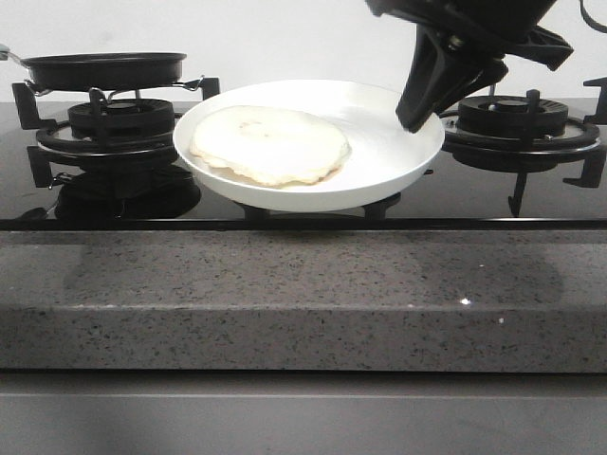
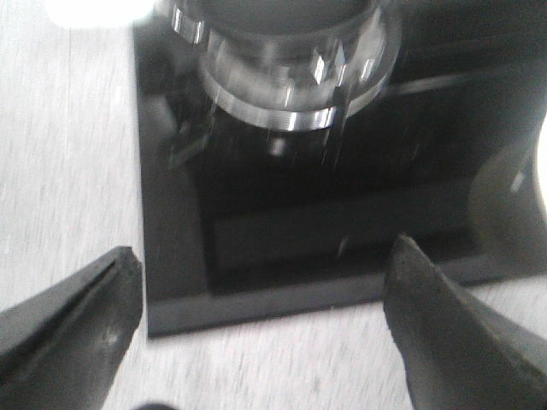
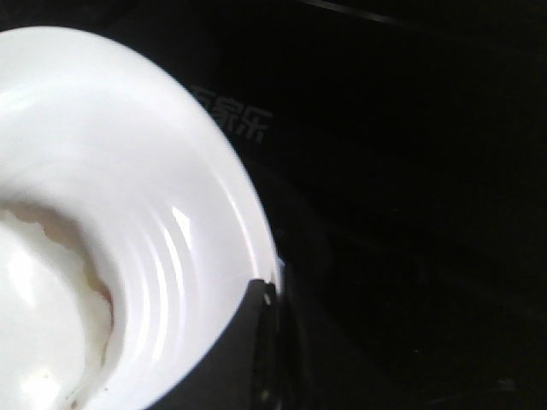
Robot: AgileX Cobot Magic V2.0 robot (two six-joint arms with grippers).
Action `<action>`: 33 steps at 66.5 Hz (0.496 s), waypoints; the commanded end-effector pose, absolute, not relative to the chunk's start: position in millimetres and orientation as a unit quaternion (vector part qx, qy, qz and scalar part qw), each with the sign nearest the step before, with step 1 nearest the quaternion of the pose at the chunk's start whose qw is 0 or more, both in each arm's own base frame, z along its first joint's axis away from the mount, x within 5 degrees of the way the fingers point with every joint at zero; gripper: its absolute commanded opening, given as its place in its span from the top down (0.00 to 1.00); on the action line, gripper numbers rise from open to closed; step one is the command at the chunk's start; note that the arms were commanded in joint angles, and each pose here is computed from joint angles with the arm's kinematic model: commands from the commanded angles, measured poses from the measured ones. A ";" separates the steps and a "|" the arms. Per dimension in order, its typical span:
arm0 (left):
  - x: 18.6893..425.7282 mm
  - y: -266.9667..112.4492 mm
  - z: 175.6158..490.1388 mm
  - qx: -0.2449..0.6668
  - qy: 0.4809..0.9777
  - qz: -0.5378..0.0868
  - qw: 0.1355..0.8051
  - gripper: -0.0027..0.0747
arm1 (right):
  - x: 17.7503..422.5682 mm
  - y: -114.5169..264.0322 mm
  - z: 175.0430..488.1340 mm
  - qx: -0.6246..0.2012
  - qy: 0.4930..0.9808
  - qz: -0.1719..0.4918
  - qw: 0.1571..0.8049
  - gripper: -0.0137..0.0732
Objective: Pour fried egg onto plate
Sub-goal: 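Lower the plate with the egg between the knobs using the right gripper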
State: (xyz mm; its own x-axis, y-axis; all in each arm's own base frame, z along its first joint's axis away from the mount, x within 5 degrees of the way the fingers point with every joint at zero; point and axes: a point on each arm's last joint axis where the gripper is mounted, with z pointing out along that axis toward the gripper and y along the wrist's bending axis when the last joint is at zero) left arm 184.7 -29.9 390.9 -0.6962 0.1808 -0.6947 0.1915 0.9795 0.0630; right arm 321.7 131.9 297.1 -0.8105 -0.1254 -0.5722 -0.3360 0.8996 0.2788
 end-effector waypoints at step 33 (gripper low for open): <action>151.1 -24.8 399.6 0.093 0.896 -0.014 0.434 0.23 | 320.9 132.1 320.4 -0.119 0.914 0.198 0.334 0.92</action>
State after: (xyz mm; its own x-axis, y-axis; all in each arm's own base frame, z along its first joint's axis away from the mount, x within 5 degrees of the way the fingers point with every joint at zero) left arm 149.5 -22.9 387.7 -0.6696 0.1691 -0.7232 0.1791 0.9818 0.0638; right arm 321.7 131.9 297.1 -0.8105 -0.1254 -0.5722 -0.3360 0.8996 0.2788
